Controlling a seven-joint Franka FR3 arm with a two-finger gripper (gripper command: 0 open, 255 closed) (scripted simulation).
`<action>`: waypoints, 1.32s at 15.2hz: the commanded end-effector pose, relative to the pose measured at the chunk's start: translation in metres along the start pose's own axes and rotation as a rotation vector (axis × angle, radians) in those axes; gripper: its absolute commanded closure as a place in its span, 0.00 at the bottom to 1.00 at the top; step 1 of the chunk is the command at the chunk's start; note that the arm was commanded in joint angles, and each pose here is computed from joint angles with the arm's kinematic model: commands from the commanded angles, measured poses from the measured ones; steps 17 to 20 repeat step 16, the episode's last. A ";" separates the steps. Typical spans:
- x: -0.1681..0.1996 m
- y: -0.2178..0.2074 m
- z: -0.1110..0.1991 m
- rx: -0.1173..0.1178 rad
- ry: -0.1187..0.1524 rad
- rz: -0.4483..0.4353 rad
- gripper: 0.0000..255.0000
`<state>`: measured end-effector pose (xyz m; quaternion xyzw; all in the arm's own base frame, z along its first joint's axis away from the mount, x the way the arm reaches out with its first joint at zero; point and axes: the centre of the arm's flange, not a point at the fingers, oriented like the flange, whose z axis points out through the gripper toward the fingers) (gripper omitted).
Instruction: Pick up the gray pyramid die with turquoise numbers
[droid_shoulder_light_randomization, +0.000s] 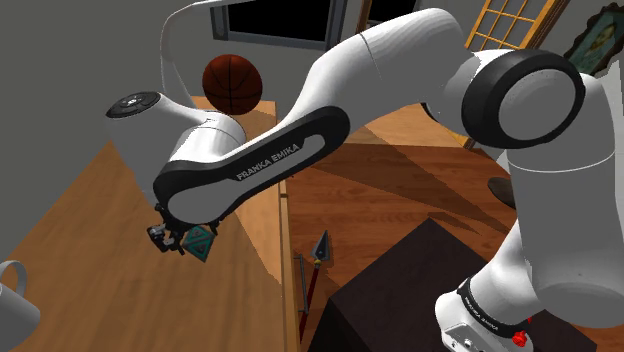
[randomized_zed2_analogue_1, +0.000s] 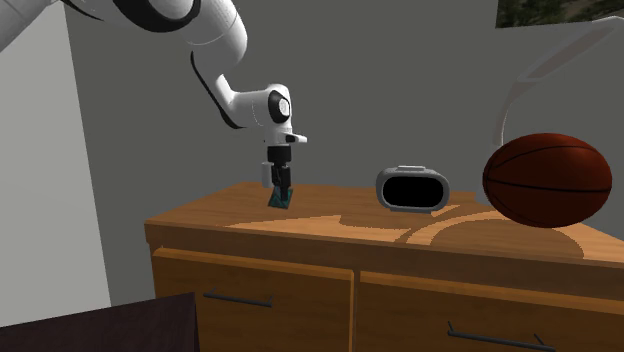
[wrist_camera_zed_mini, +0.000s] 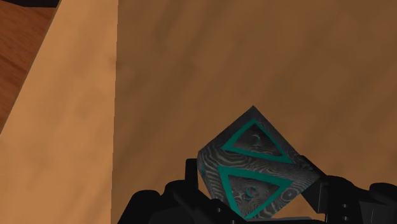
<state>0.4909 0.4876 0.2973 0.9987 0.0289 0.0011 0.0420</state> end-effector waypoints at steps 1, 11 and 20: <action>0.000 0.001 -0.008 0.000 0.000 0.000 1.00; 0.000 0.005 -0.060 0.000 0.000 0.000 1.00; 0.000 0.006 -0.077 0.000 0.000 0.000 1.00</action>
